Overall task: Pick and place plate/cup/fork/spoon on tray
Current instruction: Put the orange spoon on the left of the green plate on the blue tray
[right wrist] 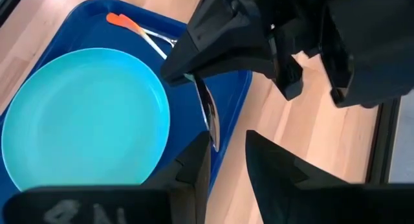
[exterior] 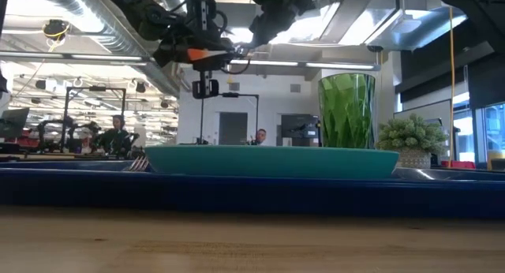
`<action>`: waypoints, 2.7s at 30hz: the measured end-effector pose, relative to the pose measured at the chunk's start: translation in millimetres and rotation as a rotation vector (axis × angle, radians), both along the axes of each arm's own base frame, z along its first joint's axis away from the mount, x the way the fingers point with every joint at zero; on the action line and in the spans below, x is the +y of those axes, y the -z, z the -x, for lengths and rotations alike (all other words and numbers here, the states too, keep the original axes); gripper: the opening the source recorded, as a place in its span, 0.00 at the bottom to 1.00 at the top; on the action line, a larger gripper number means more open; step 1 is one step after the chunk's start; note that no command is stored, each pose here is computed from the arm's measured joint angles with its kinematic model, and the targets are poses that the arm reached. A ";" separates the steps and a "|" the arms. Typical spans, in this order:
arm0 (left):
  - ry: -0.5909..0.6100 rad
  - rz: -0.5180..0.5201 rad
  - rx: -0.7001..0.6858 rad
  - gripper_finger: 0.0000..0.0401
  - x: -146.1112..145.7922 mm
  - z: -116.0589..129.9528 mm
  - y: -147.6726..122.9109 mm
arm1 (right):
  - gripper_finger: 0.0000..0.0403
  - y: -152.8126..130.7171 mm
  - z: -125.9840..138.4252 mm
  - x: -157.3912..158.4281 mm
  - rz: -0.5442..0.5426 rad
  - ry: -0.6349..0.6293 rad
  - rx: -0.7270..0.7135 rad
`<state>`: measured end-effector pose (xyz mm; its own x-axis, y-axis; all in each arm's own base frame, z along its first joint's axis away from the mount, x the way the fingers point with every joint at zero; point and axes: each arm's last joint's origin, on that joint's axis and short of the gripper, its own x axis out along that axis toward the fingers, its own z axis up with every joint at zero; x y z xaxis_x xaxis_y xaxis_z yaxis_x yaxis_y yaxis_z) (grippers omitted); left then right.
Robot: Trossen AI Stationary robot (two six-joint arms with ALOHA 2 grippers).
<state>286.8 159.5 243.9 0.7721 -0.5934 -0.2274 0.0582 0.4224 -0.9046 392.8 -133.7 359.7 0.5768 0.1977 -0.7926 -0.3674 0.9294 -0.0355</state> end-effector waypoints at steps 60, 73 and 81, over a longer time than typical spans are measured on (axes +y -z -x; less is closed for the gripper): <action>-0.050 -0.017 -0.005 0.01 3.0 -2.2 -2.6 | 0.24 15.1 -8.9 -2.3 -0.040 -0.016 0.033; -0.050 -0.027 -0.007 0.01 3.0 -2.3 -2.0 | 0.03 13.9 -9.2 -1.7 -0.040 -0.020 0.024; -0.096 -0.040 0.014 0.11 4.1 -3.1 -1.5 | 0.02 14.4 -8.9 -0.3 -0.041 -0.020 0.033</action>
